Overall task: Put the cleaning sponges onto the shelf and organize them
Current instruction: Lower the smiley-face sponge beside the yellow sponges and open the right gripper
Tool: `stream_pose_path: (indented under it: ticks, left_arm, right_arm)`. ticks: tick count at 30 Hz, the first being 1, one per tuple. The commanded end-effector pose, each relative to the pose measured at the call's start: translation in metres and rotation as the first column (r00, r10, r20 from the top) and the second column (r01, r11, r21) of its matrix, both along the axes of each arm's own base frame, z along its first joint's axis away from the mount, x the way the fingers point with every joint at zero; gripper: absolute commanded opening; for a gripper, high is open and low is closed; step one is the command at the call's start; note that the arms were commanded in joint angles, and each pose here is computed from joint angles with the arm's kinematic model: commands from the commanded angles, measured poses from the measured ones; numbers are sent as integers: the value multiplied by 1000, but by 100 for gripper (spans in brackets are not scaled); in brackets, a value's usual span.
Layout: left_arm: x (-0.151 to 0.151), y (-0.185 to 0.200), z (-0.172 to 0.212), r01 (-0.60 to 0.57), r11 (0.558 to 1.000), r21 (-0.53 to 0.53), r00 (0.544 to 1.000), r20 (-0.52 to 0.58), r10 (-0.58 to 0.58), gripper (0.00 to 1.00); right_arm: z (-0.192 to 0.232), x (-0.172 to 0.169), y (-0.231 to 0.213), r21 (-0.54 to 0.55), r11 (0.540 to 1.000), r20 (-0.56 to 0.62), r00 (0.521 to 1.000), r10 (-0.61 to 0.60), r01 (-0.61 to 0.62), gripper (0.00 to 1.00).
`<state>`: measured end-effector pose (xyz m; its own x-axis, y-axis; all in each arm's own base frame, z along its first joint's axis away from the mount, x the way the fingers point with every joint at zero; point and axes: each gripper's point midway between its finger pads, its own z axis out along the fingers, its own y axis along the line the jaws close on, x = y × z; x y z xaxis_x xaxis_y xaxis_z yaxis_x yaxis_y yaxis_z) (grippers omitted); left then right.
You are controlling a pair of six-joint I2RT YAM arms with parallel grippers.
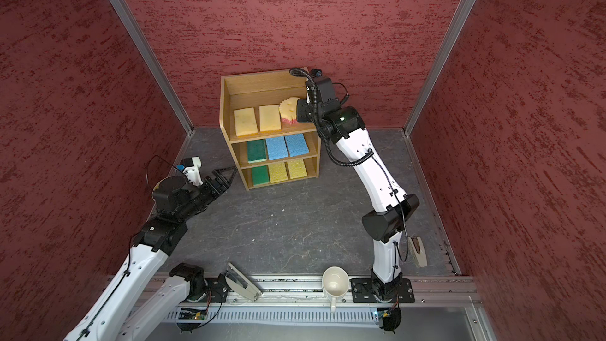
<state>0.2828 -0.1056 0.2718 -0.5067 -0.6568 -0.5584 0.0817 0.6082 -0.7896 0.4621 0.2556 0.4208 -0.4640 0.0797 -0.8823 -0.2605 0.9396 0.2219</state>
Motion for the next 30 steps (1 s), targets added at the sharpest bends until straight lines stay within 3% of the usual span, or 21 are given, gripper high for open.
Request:
stream_pose_path:
  ticks: [1, 6, 14, 22, 30]
  left_arm:
    - [-1, 2, 6, -3, 1000, -10, 1000, 16, 3, 89]
    - [-6, 6, 5, -18, 1000, 3, 1000, 17, 18, 89]
    - [-7, 9, 4, -31, 999, 15, 999, 14, 30, 89]
    - [-4, 8, 3, -28, 1000, 11, 1000, 6, 28, 89]
    - [-5, 7, 4, -28, 1000, 3, 1000, 5, 28, 89]
  right_arm:
    - [20, 12, 9, -36, 999, 111, 994, 1, 3, 33]
    - [6, 30, 23, -110, 994, 148, 989, 23, -6, 33]
    - [-10, 41, 32, -119, 993, 131, 991, 35, -20, 34]
    - [-28, 40, 12, -182, 981, 73, 996, -60, 73, 34]
    - [-27, 29, 13, -158, 987, 35, 999, -35, 40, 33]
